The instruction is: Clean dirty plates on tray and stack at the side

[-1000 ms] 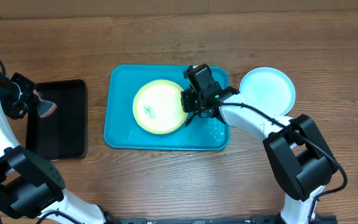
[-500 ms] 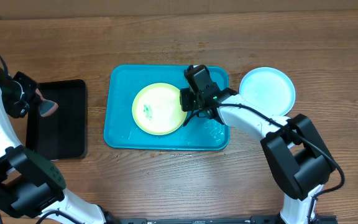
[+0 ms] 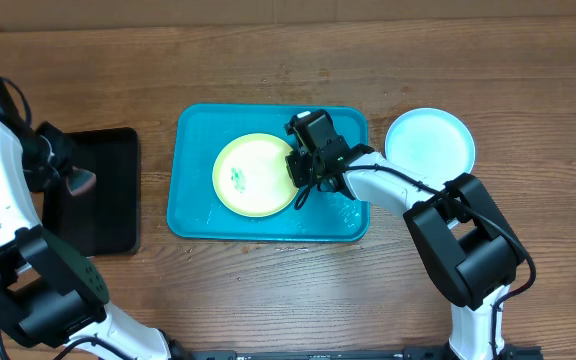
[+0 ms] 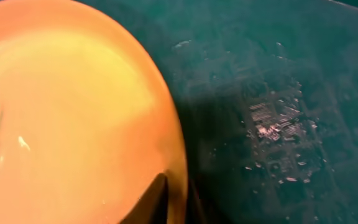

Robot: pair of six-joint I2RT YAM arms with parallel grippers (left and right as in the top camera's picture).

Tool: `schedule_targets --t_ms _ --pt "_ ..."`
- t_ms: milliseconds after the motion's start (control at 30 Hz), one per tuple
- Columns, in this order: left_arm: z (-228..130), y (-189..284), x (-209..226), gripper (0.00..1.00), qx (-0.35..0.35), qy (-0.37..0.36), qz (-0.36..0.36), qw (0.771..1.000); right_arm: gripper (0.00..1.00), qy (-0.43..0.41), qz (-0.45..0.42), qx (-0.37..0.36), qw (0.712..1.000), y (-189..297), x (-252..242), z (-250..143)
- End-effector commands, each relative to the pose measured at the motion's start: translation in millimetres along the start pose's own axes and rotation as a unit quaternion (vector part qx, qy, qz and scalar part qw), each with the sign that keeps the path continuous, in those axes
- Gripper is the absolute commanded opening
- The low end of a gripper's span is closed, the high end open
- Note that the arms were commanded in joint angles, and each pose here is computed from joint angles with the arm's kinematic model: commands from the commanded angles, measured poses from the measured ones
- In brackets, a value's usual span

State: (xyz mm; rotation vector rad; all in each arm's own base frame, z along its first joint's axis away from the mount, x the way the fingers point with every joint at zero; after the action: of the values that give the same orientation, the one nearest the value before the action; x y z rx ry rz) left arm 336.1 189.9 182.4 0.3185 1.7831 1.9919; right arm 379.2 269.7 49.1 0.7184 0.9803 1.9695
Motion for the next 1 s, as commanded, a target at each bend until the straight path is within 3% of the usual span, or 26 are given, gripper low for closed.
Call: schedule_targets --t_ms 0,367,433,500,600,967 --pt "-7.6 -24.1 8.4 0.04 0.010 0.006 0.020 1.000 0.09 -0.040 0.003 0.028 0.999 -12.5 0.9 -15.2" --pt "-18.9 -87.8 22.0 0.05 -0.011 0.010 0.013 1.000 0.09 -0.042 0.006 0.034 0.999 -12.4 1.6 -17.4" --pt "-24.1 -97.7 25.6 0.15 -0.010 0.010 0.013 1.000 0.09 -0.042 0.006 0.034 0.999 -12.4 1.6 -17.5" --pt "-27.2 -103.8 28.1 0.33 -0.010 0.010 0.013 1.000 0.09 -0.042 0.007 0.034 0.999 -12.4 1.7 -17.5" --pt "-25.1 -103.2 26.9 0.44 -0.014 0.010 0.010 1.000 0.09 -0.042 0.006 0.034 0.999 -12.4 1.6 -17.7" --pt "-30.0 -97.5 27.5 0.47 0.007 0.010 0.015 1.000 0.09 -0.042 0.007 0.034 0.999 -12.4 1.7 -17.5"
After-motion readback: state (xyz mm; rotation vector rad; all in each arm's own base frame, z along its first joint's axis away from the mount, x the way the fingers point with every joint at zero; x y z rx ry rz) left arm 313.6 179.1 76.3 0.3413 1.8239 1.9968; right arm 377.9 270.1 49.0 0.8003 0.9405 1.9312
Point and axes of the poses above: each gripper's point midway between its finger pads, its own y axis back along the fingers, its own x axis along the line the jaws close on, z = x × y, the point moved 5 cm from there along y, back along the fingers, and after that the axes turned 7 degrees about y, right-handed, at the moved point
